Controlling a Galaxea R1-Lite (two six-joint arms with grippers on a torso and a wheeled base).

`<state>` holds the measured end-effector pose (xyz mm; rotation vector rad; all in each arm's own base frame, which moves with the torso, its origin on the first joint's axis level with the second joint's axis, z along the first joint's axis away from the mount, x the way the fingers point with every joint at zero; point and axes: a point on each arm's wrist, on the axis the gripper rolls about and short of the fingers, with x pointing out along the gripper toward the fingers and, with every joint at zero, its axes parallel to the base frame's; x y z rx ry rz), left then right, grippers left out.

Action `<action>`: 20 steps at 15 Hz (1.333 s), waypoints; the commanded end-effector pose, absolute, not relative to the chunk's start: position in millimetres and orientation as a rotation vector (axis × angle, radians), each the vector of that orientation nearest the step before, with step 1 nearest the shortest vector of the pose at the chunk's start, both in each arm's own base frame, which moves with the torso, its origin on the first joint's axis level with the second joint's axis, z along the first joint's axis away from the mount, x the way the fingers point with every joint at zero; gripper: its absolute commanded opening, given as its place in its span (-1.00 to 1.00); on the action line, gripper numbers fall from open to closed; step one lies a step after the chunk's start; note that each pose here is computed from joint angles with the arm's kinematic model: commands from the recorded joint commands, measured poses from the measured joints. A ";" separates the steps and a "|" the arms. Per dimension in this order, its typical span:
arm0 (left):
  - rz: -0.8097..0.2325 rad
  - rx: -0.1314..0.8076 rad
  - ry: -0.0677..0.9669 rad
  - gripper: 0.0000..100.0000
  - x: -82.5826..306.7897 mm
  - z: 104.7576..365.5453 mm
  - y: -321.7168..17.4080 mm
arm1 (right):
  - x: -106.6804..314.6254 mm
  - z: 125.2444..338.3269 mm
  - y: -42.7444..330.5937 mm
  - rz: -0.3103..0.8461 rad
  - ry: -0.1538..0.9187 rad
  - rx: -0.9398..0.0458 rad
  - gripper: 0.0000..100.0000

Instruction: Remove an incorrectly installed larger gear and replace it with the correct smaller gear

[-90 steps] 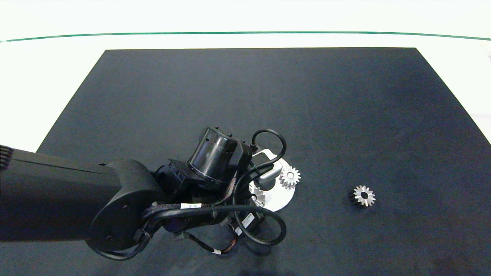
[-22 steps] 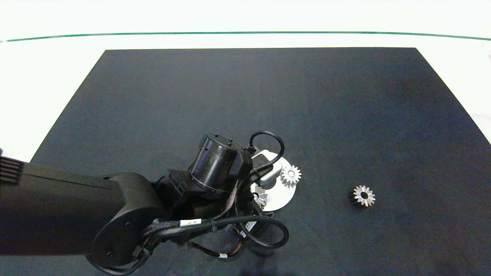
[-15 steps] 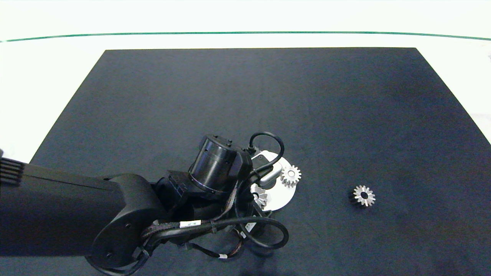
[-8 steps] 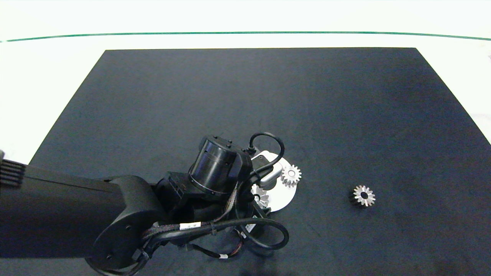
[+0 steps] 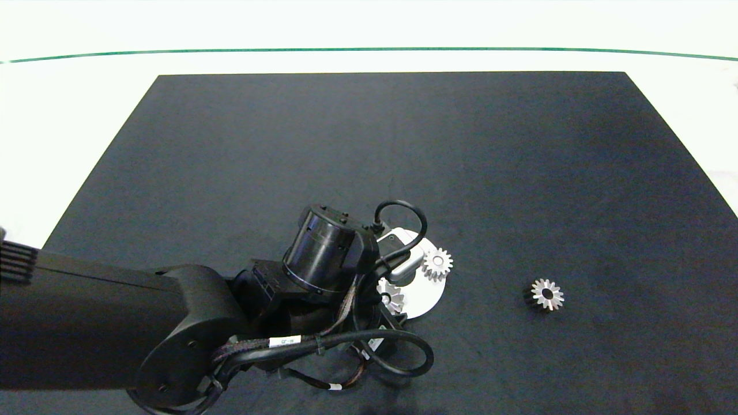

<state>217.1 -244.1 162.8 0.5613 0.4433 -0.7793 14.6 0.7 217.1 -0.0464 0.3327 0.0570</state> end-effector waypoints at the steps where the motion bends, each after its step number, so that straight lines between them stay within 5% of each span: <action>1: -0.777 0.559 0.442 -0.44 217.7 163.6 -244.1 | 14.8 216.9 0.7 0.058 0.336 -0.047 1.00; 20: -0.795 0.532 0.358 -0.44 194.5 198.7 -229.3 | 11.2 218.1 0.3 0.050 0.318 -0.049 1.00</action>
